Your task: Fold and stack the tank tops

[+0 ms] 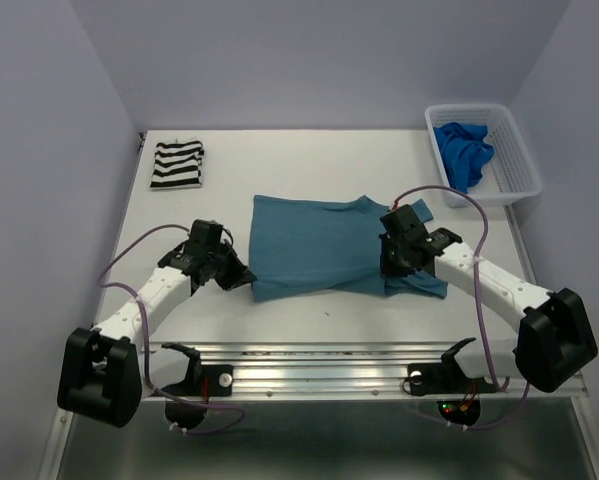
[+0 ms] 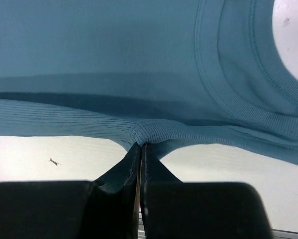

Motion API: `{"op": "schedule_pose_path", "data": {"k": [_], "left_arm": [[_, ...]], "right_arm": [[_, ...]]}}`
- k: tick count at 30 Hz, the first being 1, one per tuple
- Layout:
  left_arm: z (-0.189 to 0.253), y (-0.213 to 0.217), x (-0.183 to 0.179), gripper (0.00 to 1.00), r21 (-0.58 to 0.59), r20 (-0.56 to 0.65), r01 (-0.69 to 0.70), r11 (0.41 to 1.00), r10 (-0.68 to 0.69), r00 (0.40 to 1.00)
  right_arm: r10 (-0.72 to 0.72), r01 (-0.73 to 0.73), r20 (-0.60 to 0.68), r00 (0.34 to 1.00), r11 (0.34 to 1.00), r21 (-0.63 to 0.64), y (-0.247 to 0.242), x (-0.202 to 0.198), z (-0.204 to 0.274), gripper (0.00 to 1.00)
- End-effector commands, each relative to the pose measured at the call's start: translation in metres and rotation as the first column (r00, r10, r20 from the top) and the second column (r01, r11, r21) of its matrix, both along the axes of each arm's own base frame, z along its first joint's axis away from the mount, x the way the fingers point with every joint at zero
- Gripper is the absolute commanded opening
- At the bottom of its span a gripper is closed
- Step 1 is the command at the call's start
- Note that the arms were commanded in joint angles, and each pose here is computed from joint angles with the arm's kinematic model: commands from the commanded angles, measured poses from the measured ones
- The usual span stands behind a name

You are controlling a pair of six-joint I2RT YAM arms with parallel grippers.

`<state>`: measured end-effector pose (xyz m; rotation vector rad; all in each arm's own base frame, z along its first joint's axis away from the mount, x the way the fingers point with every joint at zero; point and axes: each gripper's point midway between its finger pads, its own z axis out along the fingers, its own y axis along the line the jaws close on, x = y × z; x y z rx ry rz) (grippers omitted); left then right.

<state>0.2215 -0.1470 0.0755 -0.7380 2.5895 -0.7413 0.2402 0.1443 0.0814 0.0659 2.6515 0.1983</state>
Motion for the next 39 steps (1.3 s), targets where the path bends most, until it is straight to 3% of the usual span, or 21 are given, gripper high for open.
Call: {"op": "schedule_pose_path", "data": {"k": [1, 14, 23, 27, 29, 33, 39], "left_arm": [[0.015, -0.003, 0.029, 0.00, 0.045, 0.052, 0.035, 0.998, -0.037, 0.998], [0.010, 0.009, 0.092, 0.00, 0.125, 0.006, 0.059, 0.990, -0.061, 0.998], [0.004, 0.000, 0.110, 0.00, 0.113, -0.040, 0.128, 0.985, -0.124, 0.991], [0.004, 0.004, 0.080, 0.00, 0.099, -0.065, 0.127, 0.987, -0.121, 0.991], [0.002, 0.005, 0.062, 0.00, 0.086, -0.084, 0.124, 0.988, -0.117, 0.990], [-0.010, 0.006, -0.005, 0.00, 0.030, -0.163, 0.131, 0.991, -0.125, 0.979], [-0.032, 0.010, -0.065, 0.00, 0.013, -0.242, 0.103, 0.995, -0.097, 0.965]], "right_arm": [[0.054, -0.053, 0.025, 0.998, 0.999, -0.008, 0.002, 0.024, 0.014, 0.01], [0.089, -0.089, -0.007, 0.996, 0.996, 0.004, 0.007, 0.079, 0.005, 0.01], [0.165, -0.160, -0.044, 0.985, 0.983, 0.095, 0.018, 0.071, 0.000, 0.01], [0.188, -0.178, -0.043, 0.981, 0.969, 0.168, 0.021, 0.045, 0.010, 0.01], [0.197, -0.175, -0.104, 0.975, 0.967, 0.186, 0.017, 0.019, -0.001, 0.01], [0.207, -0.153, -0.200, 0.958, 0.955, 0.255, 0.012, -0.034, -0.011, 0.01], [0.219, -0.101, -0.285, 0.933, 0.921, 0.376, 0.015, -0.088, -0.027, 0.01]]}}
